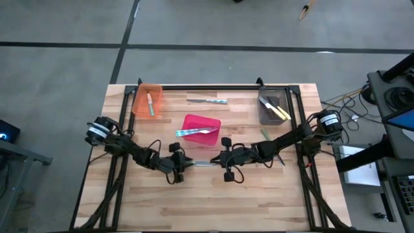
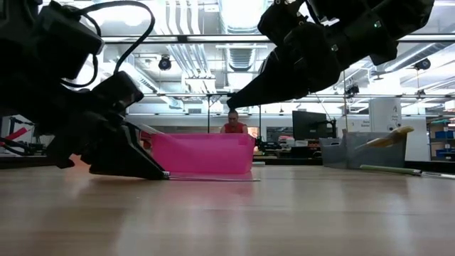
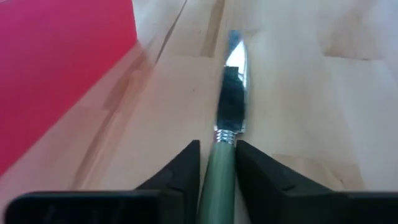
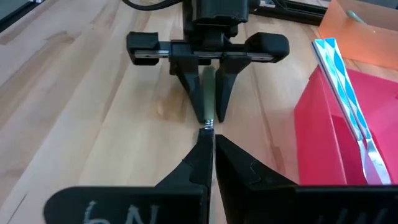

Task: Sort silverware by color (type)
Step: Put the bottom green table knife into the orange bin

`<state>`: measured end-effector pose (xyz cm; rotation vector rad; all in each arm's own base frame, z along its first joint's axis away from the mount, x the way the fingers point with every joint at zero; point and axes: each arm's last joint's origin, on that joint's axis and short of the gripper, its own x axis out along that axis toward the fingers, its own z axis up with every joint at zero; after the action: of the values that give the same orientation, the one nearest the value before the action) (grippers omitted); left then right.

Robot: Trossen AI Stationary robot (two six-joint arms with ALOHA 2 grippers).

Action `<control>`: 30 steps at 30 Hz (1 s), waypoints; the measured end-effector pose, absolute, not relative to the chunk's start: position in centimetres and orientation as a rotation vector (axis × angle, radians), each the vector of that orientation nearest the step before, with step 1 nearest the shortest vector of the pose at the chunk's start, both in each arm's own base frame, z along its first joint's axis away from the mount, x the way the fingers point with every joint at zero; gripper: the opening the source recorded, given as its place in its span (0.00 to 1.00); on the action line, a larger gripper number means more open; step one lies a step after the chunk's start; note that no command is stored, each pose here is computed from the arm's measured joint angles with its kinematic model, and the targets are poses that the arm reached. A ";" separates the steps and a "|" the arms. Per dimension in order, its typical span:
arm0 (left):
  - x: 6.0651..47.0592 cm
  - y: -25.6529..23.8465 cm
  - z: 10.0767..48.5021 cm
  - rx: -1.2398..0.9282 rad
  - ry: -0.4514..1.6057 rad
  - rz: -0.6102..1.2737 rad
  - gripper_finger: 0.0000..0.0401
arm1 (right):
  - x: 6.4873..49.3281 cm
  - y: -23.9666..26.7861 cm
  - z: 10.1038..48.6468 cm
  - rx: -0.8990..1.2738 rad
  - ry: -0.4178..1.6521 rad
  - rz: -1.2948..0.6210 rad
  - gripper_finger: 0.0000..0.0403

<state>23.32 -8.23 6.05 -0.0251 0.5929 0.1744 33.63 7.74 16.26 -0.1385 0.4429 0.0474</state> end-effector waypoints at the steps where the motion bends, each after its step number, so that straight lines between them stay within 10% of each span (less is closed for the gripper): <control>1: 23.3 -8.2 6.0 -0.032 0.595 0.172 0.17 | 33.6 7.7 16.3 -0.138 0.443 0.049 0.02; 30: 22.1 -11.3 13.4 -0.316 0.355 0.169 0.08 | 33.4 7.7 16.9 -0.174 0.441 0.058 0.02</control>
<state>22.11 -11.30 13.39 -0.3157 0.3547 0.1694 33.38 7.70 16.86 -0.1736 0.4405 0.0578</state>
